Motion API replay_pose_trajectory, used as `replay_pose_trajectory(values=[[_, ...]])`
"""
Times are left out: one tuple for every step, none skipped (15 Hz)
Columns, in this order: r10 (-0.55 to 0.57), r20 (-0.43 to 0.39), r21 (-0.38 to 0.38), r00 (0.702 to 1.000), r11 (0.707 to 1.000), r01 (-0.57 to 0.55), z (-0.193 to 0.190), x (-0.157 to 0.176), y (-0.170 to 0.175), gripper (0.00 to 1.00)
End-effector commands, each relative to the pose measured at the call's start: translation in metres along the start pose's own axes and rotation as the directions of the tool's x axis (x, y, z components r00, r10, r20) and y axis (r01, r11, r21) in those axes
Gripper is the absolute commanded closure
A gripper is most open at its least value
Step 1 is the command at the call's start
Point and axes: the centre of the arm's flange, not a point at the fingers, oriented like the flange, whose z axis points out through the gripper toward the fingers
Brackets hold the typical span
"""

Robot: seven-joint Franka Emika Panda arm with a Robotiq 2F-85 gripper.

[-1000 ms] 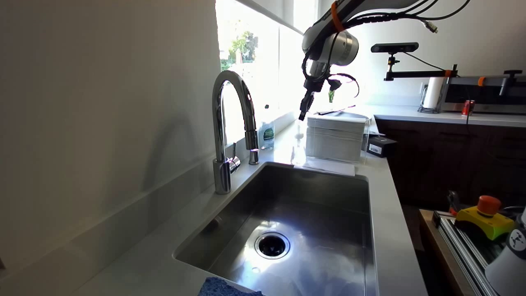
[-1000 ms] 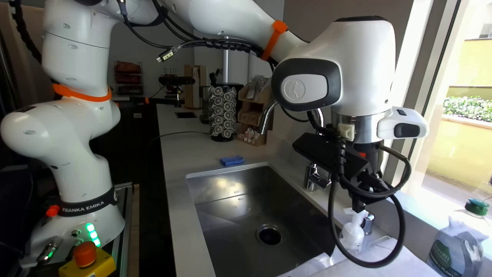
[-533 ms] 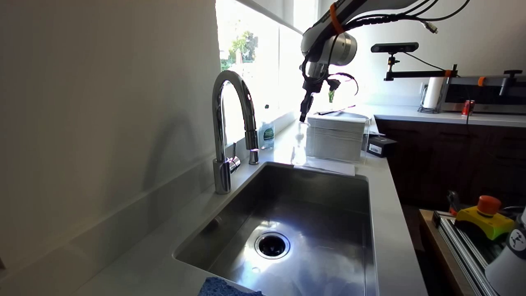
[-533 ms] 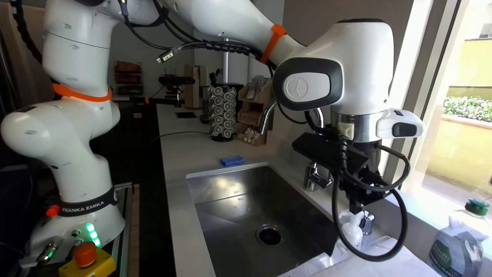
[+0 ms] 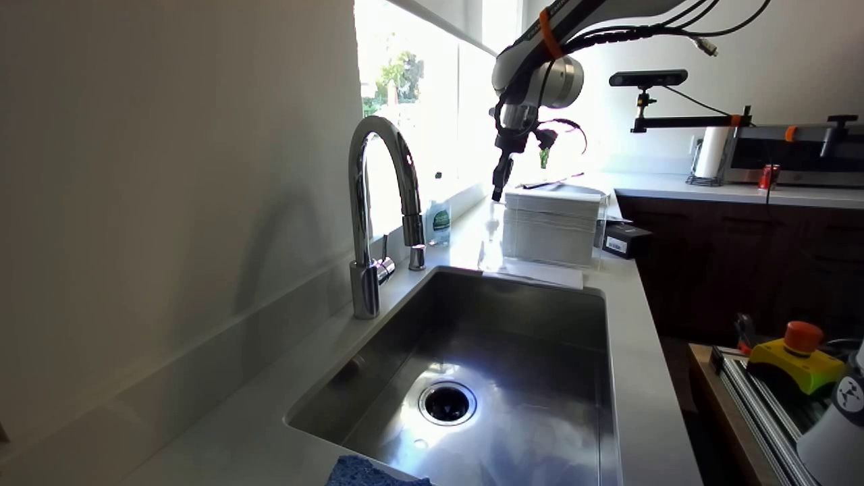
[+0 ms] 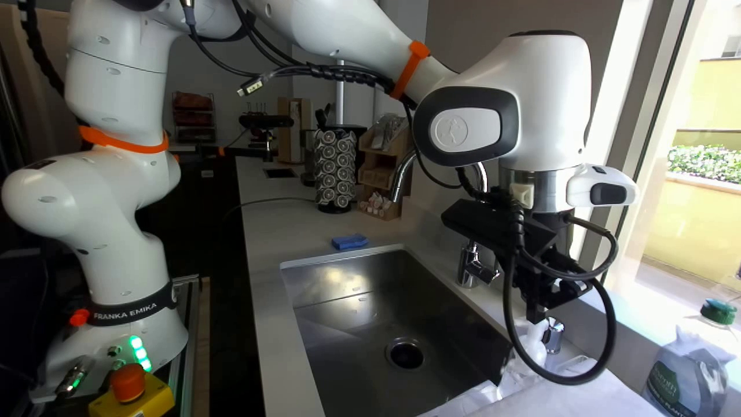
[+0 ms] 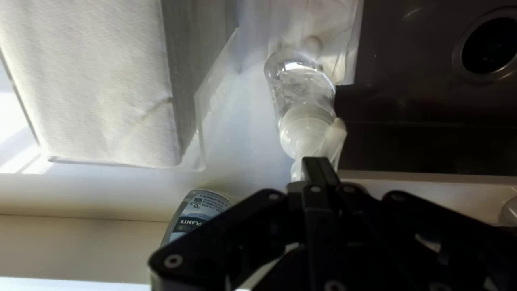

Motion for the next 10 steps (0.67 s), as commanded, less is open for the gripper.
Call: replay_pose_trajectory(values=[[0.008, 0.089, 0.026, 0.996, 1.000, -0.010, 0.044, -0.008, -0.002, 1.00], [0.009, 0.085, 0.028, 0.996, 1.000, -0.011, 0.042, -0.008, -0.001, 0.97], [0.012, 0.083, 0.028, 0.996, 0.999, -0.014, 0.042, -0.007, -0.001, 0.73], [0.013, 0.081, 0.028, 0.997, 0.999, -0.015, 0.041, -0.007, -0.001, 0.72], [0.014, 0.080, 0.028, 0.997, 0.999, -0.017, 0.041, -0.007, -0.001, 0.69], [0.016, 0.078, 0.028, 0.997, 0.999, -0.018, 0.040, -0.007, 0.000, 0.64], [0.018, 0.080, 0.031, 0.997, 0.999, -0.021, 0.042, -0.008, 0.000, 0.55], [0.021, 0.088, 0.037, 0.996, 0.999, -0.024, 0.047, -0.009, 0.000, 0.48], [0.022, 0.098, 0.045, 0.995, 0.999, -0.027, 0.054, -0.011, 0.000, 0.41], [0.026, 0.105, 0.051, 0.994, 0.998, -0.031, 0.060, -0.011, -0.001, 0.33]])
